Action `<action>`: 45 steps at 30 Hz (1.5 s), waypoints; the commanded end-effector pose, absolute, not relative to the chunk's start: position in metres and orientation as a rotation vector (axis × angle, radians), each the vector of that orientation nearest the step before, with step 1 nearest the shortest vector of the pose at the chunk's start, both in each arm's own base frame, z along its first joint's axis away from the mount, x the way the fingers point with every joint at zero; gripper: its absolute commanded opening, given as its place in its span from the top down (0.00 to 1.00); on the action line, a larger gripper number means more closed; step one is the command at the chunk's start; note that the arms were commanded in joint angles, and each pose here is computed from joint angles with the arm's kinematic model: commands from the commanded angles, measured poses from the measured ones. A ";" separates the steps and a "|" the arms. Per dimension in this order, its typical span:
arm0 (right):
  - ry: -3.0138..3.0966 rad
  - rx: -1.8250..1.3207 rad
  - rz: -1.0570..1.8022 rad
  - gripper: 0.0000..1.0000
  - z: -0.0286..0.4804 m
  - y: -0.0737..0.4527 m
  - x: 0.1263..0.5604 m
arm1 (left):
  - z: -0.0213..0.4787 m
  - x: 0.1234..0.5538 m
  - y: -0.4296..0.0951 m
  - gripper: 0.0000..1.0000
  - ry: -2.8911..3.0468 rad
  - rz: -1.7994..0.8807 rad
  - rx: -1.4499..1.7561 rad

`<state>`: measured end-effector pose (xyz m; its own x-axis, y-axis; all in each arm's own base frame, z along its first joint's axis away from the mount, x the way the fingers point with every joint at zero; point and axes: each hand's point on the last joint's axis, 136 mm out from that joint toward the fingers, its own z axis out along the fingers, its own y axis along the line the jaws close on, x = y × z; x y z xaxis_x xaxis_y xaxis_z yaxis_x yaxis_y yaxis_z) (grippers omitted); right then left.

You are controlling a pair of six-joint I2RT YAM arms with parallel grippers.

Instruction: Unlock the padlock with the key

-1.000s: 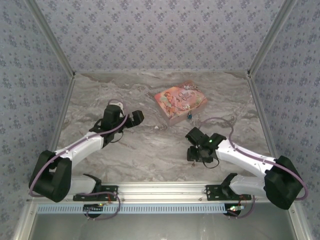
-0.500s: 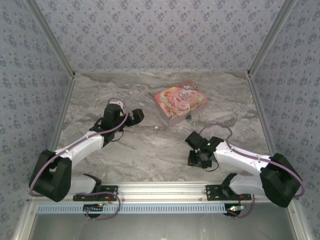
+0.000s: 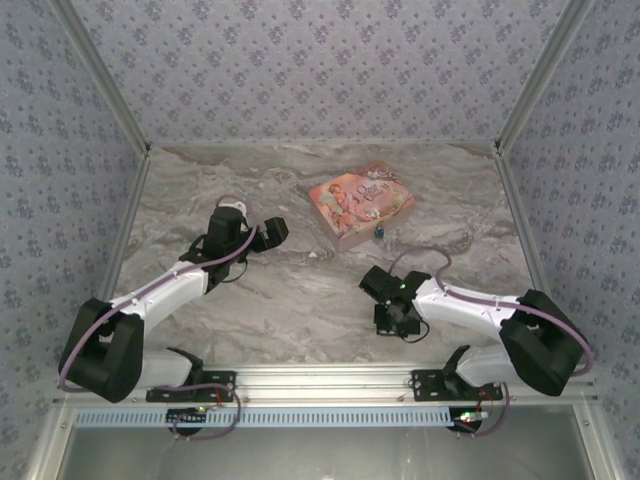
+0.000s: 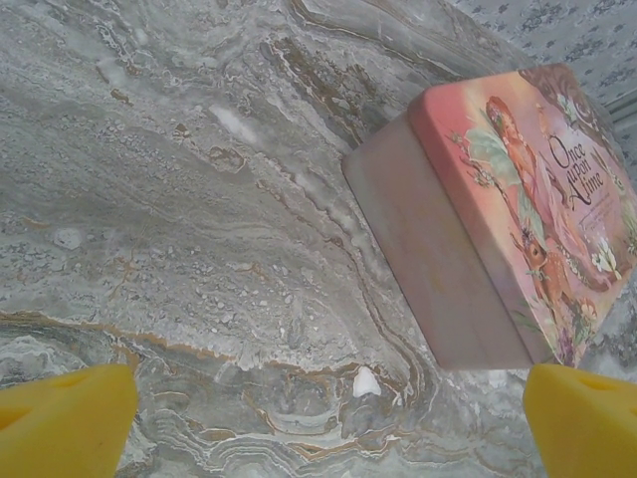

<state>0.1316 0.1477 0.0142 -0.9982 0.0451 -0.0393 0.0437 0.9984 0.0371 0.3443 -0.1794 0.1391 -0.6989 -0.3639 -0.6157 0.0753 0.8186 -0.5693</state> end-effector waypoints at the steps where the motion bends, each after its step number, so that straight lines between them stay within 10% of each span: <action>1: 3.128 0.054 0.024 0.89 0.008 0.148 0.125 | 0.154 0.351 -0.182 0.01 2.203 -0.733 -0.192; 14: 3.025 0.002 0.067 1.00 0.034 0.146 0.143 | 0.169 0.349 -0.178 0.01 2.171 -0.712 -0.177; 24: 2.559 -0.285 0.828 1.00 0.113 0.193 0.198 | 0.227 0.341 -0.203 0.01 2.026 -0.898 -0.005; 45: 1.742 -0.729 1.282 1.00 0.283 0.225 0.219 | 0.373 0.271 -0.282 0.31 1.564 -1.493 0.575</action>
<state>0.2256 0.2172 0.2528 -0.5851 0.0270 -0.8105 -0.7404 0.3901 0.5474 0.2907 -0.2698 0.3466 -0.5523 -0.2623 -0.7913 0.7374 0.2890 -0.6105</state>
